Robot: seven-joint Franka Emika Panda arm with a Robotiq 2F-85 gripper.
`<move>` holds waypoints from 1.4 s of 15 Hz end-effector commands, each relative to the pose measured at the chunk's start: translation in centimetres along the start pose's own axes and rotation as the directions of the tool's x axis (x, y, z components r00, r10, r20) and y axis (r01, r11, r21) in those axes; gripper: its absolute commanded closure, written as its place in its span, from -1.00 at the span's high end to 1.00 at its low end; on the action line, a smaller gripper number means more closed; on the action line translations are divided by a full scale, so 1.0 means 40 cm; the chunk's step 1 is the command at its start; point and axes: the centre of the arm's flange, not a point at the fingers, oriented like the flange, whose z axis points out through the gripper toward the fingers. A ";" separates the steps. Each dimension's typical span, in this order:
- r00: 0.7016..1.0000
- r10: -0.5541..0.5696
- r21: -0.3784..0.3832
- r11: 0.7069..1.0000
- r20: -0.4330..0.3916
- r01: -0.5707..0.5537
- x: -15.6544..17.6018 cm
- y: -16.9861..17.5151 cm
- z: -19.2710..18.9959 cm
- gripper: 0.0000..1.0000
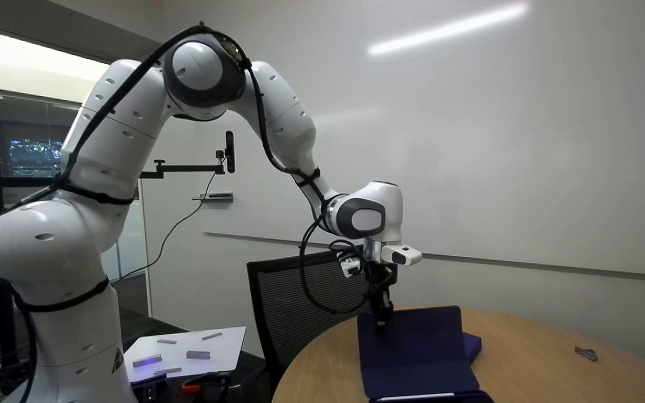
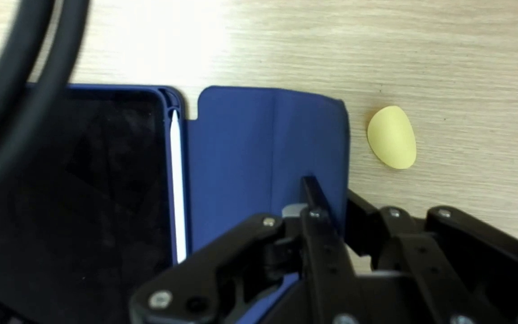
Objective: Cover the tablet with its purple cover
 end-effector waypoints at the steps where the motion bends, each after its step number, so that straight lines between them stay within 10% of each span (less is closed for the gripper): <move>1: 0.998 0.039 0.032 0.999 -0.043 -0.038 -0.026 0.019 -0.041 -0.96; 21: 0.984 0.156 0.285 0.950 -0.090 -0.125 -0.083 0.227 -0.099 -0.96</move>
